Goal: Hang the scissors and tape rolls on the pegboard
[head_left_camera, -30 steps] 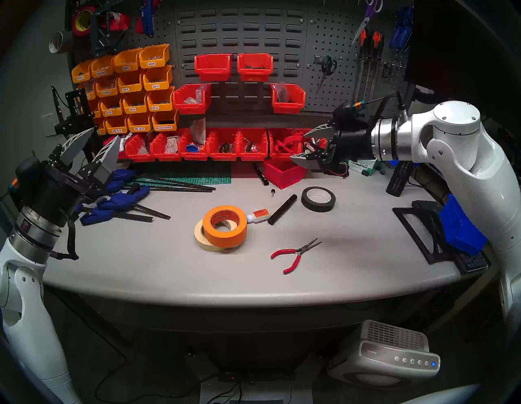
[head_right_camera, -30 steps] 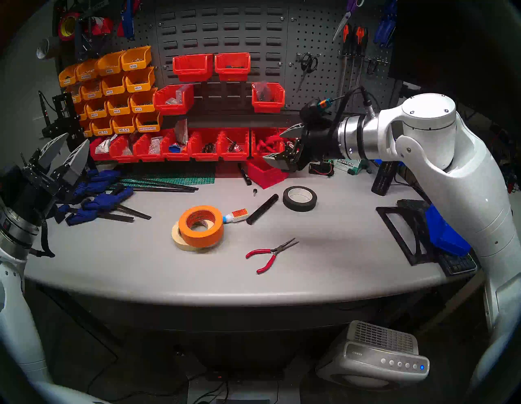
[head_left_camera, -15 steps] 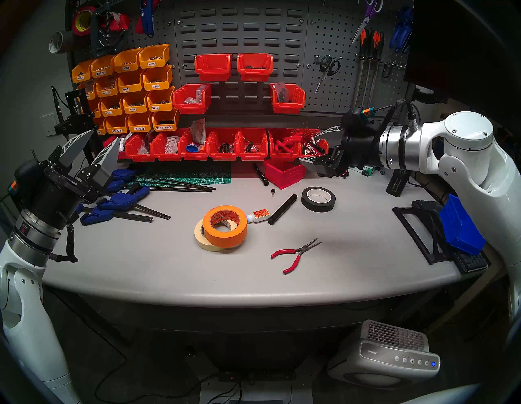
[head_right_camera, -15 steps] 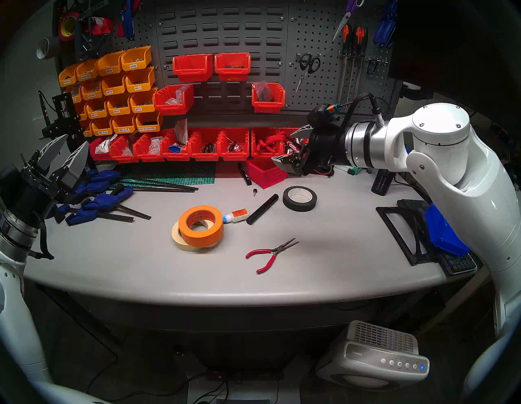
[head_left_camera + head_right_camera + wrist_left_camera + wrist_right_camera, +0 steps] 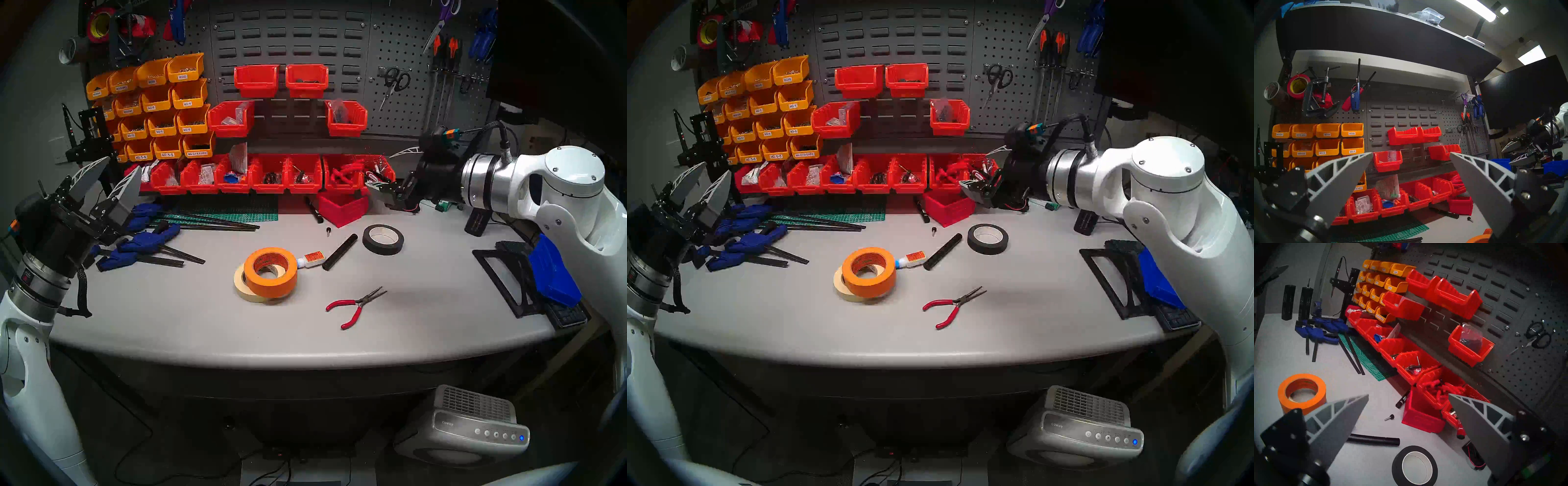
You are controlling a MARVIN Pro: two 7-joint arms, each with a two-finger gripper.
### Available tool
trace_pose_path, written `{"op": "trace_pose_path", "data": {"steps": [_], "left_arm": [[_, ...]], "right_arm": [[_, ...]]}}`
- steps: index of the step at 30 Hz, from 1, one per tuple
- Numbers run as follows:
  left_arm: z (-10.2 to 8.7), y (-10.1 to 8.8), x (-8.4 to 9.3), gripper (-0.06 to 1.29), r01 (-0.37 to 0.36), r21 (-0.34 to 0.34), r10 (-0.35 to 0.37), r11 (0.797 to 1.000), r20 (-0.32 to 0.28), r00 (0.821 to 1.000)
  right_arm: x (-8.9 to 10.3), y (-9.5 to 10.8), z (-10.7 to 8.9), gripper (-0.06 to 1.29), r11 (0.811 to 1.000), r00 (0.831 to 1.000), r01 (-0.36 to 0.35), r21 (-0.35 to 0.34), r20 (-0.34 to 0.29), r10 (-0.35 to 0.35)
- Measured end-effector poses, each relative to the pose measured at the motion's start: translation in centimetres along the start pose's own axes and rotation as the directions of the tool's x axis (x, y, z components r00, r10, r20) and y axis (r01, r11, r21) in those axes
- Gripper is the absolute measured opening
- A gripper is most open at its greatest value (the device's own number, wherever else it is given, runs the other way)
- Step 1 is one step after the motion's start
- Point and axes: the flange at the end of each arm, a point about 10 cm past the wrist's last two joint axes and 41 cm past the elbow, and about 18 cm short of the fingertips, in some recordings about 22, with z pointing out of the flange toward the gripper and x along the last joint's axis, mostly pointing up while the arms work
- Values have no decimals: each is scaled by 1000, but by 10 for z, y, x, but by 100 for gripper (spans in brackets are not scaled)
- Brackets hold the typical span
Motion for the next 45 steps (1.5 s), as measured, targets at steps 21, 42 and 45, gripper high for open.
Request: {"op": "trace_pose_path", "data": {"steps": [21,42,45], "left_arm": [[-2,1,2,123,9,5,-9,1000,8,1000],[-1,1,6,123,38,26,-39,999,23,999],[-1,1,6,123,37,25,-38,999,21,999]], "right_arm": [[-28,2,-14,122,927,939,-336,-166,-136,316],[-46,-28,-24,122,875,836,-482,-50,-326,442],[-45,-30,-25,122,880,840,-472,-45,-327,434]]}}
